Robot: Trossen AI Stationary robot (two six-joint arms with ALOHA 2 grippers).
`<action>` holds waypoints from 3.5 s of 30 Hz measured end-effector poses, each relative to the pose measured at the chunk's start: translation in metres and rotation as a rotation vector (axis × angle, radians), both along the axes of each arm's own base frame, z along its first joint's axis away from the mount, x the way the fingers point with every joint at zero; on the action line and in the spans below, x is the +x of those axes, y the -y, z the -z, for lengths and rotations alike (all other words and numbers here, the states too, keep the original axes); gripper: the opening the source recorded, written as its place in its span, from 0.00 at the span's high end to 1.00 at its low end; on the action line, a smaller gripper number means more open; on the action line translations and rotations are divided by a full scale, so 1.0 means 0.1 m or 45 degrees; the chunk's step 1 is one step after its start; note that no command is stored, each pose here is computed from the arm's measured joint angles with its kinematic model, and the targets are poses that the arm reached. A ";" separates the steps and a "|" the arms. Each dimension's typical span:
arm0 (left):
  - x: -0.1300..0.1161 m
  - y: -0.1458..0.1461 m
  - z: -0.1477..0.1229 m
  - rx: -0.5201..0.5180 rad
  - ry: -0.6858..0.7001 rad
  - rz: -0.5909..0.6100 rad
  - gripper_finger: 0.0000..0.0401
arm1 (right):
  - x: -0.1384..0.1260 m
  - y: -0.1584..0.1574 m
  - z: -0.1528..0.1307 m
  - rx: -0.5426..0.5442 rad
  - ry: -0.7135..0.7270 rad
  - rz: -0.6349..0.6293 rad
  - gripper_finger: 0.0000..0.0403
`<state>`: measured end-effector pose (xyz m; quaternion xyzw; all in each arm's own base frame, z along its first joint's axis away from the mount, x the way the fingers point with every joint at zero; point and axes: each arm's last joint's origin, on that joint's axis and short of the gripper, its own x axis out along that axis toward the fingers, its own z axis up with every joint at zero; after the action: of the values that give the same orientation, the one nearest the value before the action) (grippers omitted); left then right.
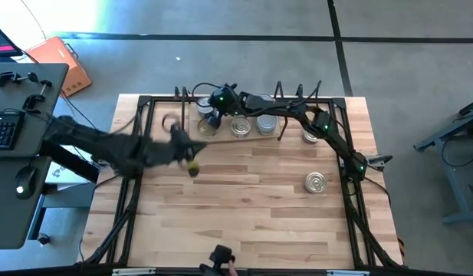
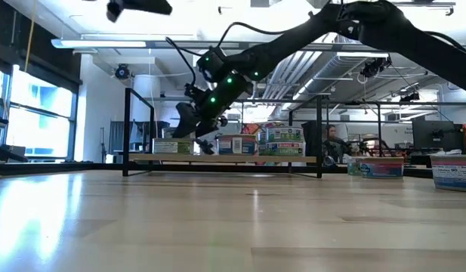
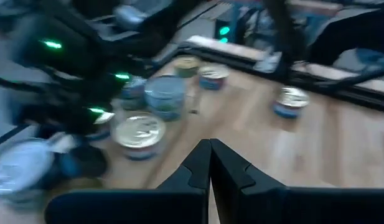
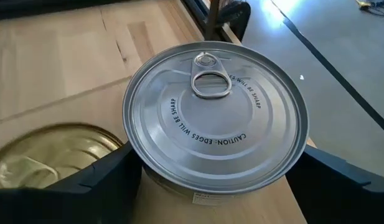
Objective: Stack canned seafood by type on shelf
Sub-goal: Stack the green tuna can on top of the green tuna can on the shelf, then stack the blue-pink tuna can on top of the blue-pink tuna can on the shelf
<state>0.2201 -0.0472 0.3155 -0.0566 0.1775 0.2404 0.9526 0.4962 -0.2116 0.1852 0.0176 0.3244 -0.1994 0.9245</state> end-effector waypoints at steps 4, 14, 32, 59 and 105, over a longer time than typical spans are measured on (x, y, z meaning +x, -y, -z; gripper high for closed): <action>0.04 -0.47 0.00 -0.020 -0.124 -0.105 1.00 | -0.03 0.05 0.01 0.020 -0.009 0.022 0.18; -0.04 -0.94 0.10 -0.097 -0.252 -0.226 1.00 | -0.06 0.10 0.02 0.045 -0.007 0.056 0.04; -0.03 -0.86 0.11 -0.092 -0.269 -0.179 1.00 | -0.08 0.08 -0.03 0.065 -0.015 0.056 0.01; -0.03 -0.86 0.11 -0.090 -0.279 -0.184 1.00 | -0.20 0.01 -0.22 0.027 -0.141 0.000 0.04; 0.79 0.93 1.61 0.046 0.001 0.532 1.00 | -2.95 -2.18 -0.49 0.046 -0.783 0.595 0.18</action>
<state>0.2995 -0.1399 0.1548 -0.0015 0.1806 0.0407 0.9827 0.2016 0.0062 0.2339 0.0467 0.5772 -0.3949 0.7132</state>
